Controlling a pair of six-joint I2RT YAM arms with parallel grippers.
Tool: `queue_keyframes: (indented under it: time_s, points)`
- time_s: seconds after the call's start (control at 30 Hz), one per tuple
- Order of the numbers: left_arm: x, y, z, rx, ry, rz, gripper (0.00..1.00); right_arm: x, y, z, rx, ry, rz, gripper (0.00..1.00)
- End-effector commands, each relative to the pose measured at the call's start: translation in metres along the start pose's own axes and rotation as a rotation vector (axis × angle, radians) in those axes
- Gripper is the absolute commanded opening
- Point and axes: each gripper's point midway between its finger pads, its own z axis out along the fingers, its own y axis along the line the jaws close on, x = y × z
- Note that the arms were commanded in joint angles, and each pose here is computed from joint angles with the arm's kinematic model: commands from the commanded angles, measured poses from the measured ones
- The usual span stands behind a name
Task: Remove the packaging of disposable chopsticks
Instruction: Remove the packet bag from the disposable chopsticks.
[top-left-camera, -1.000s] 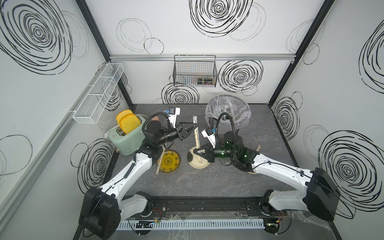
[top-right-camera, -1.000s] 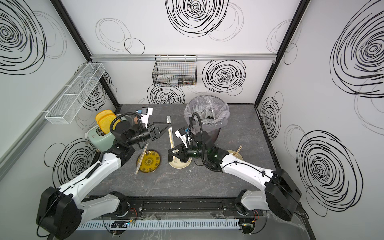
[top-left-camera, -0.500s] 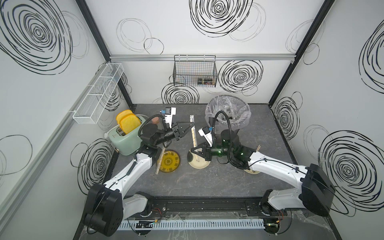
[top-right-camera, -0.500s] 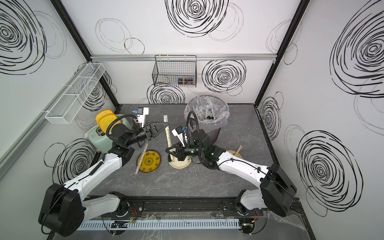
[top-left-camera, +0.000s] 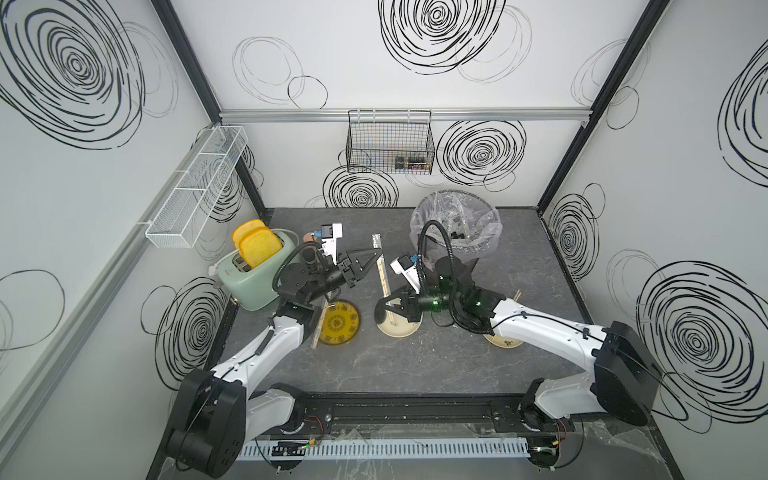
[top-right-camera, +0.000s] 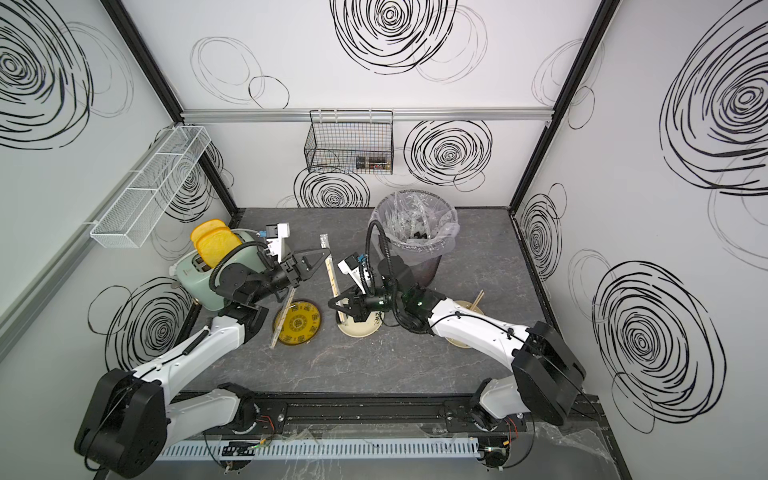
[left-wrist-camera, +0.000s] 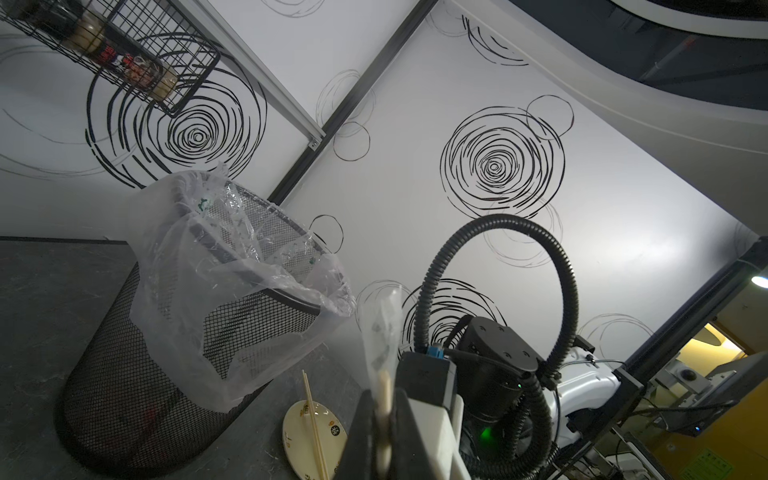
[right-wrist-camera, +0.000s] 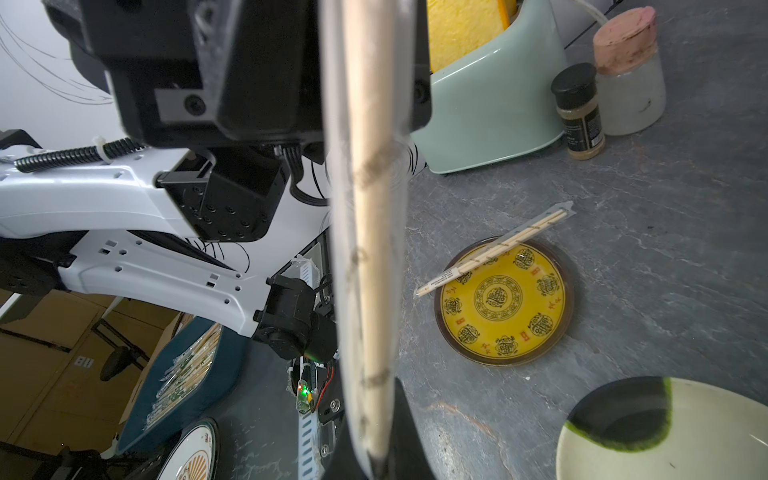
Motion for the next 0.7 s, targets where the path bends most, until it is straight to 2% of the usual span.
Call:
queue_keyframes:
  time_s: [0.0,0.4,0.47,0.67]
  points:
    - [0.045,-0.011,0.0,0.067,0.145,-0.08,0.02,-0.07,0.018,-0.014,-0.007,-0.206,-0.132,0.0]
    - [0.075,-0.006,-0.004,0.046,0.171,-0.121,0.03,-0.077,0.023,-0.018,-0.015,-0.225,-0.148,0.0]
    - [0.08,-0.007,-0.004,0.044,0.174,-0.126,0.1,-0.079,0.023,-0.019,-0.015,-0.23,-0.151,0.0]
    - [0.09,-0.007,-0.007,0.036,0.177,-0.135,0.11,-0.082,0.025,-0.02,-0.018,-0.239,-0.157,0.0]
